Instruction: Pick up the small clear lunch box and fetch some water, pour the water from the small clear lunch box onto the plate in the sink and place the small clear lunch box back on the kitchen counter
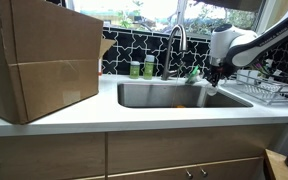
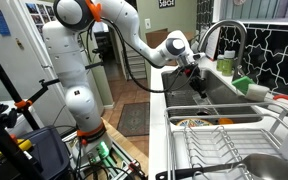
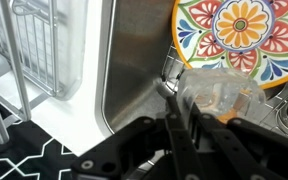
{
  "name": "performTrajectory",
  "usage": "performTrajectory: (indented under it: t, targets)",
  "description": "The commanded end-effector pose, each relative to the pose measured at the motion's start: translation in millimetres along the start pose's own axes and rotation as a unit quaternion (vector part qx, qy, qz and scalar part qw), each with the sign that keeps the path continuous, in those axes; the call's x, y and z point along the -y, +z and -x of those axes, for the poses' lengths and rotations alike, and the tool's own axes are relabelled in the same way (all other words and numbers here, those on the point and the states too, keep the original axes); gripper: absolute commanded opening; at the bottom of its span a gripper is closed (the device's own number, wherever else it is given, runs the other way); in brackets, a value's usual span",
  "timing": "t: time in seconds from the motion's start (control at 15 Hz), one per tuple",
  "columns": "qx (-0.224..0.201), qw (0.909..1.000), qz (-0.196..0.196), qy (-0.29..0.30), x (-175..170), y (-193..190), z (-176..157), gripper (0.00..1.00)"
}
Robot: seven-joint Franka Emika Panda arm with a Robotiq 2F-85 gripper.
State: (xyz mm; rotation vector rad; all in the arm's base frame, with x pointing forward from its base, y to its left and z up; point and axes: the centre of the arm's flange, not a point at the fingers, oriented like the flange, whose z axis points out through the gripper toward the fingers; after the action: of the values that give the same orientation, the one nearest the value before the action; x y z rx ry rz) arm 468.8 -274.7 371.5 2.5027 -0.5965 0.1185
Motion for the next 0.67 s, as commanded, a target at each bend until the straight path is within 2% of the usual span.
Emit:
performTrajectory:
  t: [0.0,0.2,0.4,0.6]
  targets:
    - [-0.047,0.9962,0.046,-0.058,6.3,-1.4,8.7,0.03]
    - [-0.096,0.983,0.109,-0.113,10.2,-2.6,12.1,0.03]
    - [-0.147,0.9618,0.174,-0.152,15.9,-2.3,17.3,0.03]
    - [-0.191,0.9417,0.22,-0.168,23.3,-3.7,20.5,0.03]
